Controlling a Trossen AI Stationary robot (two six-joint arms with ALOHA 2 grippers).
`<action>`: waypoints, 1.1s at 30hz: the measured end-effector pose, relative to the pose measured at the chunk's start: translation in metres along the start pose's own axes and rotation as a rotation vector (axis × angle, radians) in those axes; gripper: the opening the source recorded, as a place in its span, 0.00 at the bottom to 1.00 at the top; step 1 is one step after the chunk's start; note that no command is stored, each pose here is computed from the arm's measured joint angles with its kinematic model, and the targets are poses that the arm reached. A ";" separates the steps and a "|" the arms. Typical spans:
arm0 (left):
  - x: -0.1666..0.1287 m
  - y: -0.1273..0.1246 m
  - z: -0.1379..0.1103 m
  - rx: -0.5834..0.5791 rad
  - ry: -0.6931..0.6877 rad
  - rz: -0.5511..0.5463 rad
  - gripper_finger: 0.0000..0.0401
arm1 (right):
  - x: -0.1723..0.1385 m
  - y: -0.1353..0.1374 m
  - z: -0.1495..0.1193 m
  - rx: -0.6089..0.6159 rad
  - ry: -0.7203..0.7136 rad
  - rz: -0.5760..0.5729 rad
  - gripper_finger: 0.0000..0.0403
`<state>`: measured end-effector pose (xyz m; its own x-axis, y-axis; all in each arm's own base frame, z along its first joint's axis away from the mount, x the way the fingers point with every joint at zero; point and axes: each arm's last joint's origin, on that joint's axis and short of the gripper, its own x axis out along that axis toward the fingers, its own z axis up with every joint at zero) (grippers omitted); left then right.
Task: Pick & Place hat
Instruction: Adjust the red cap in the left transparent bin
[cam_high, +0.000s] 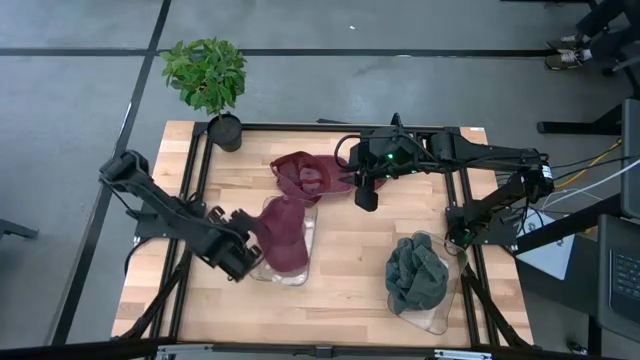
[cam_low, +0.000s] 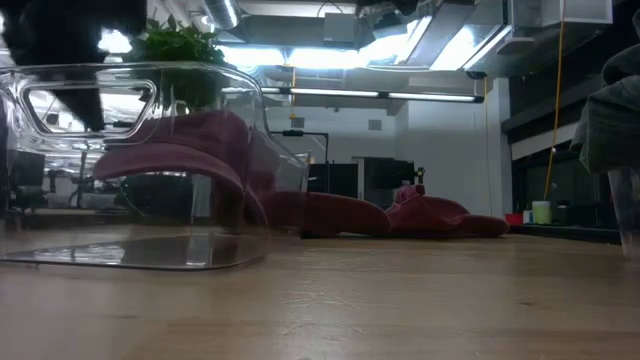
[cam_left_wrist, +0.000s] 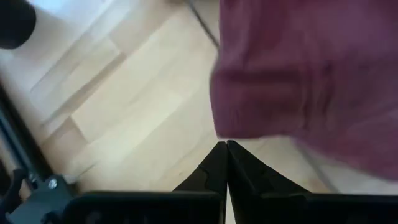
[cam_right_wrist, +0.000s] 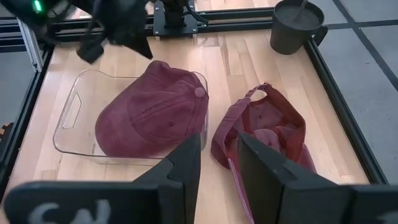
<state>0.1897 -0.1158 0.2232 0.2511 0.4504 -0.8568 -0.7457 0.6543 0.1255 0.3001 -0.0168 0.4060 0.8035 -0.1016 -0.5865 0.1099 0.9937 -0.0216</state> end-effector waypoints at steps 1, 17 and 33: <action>-0.005 0.005 0.004 -0.022 -0.020 -0.024 0.00 | 0.000 0.000 0.000 0.000 0.000 0.000 0.26; -0.043 0.074 0.089 -0.172 -0.216 -0.469 0.16 | 0.000 0.000 0.002 0.032 -0.017 0.000 0.26; 0.032 0.056 0.141 0.257 -0.081 -0.512 0.61 | 0.000 0.000 0.001 0.121 -0.015 -0.001 0.26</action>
<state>0.2431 0.0206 0.2728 0.5948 0.0757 -0.8003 -0.3449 0.9233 -0.1690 0.3009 -0.0170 0.4072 0.8121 -0.1039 -0.5741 0.1793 0.9808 0.0761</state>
